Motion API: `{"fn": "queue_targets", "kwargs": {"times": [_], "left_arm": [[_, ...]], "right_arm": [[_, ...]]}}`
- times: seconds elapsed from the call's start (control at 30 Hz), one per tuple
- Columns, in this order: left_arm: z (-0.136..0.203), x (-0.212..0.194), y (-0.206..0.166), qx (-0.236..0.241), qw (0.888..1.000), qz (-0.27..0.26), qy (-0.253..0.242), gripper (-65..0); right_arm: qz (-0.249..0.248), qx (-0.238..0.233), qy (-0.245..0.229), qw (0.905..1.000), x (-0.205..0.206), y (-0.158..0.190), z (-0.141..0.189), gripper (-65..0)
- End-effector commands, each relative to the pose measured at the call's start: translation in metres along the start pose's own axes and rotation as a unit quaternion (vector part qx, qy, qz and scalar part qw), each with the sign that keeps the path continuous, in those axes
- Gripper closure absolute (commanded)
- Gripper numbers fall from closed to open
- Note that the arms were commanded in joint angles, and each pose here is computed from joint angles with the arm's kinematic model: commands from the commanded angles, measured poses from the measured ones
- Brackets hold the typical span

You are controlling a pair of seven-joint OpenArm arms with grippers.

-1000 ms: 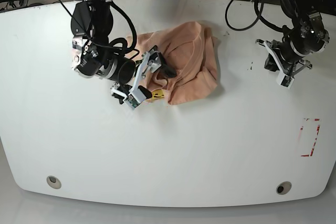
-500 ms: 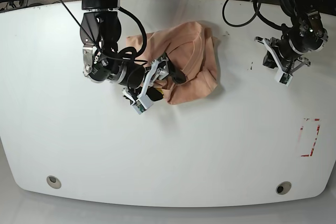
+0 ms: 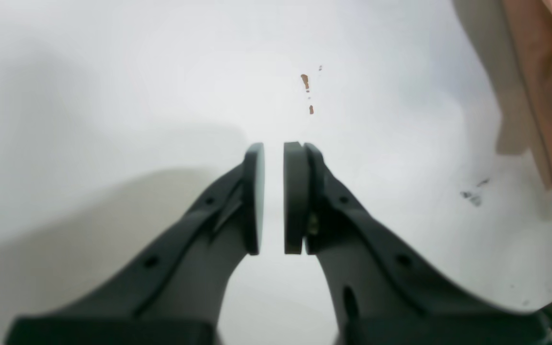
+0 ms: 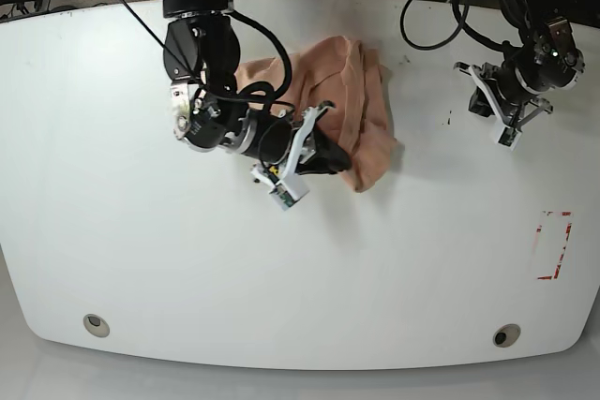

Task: Fold the T-shirt properly
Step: 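Grasp the bundled shirt edge with the right gripper and pull it open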

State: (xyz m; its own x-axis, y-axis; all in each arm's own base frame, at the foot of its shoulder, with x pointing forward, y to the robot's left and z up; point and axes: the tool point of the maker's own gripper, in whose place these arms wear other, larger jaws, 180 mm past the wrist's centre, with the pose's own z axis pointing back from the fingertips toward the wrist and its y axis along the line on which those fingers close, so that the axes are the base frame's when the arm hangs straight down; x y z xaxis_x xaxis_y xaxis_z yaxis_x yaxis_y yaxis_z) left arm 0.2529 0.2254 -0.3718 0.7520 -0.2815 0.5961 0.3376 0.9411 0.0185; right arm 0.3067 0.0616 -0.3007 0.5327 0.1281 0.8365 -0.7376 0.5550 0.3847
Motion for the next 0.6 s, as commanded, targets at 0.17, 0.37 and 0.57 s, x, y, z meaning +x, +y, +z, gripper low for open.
{"fn": "queue_targets", "kwargs": {"times": [0.17,0.37,0.57], "left_arm": [[0.004,0.010,0.004,0.005,1.000,-0.006,-0.018,-5.0],[0.004,0.005,0.001,0.002,1.000,-0.007,-0.012,-5.0],[0.003,0.023,-0.025,-0.025,0.997,-0.072,-0.019,-5.0]], "right_arm": [[0.003,0.067,-0.026,0.9974,0.027,0.040,-0.039,0.0],[-0.014,0.088,-0.021,0.9958,0.025,0.036,-0.066,-25.2],[0.009,0.071,-0.043,0.9965,0.042,0.024,-0.052,-49.1]]}}
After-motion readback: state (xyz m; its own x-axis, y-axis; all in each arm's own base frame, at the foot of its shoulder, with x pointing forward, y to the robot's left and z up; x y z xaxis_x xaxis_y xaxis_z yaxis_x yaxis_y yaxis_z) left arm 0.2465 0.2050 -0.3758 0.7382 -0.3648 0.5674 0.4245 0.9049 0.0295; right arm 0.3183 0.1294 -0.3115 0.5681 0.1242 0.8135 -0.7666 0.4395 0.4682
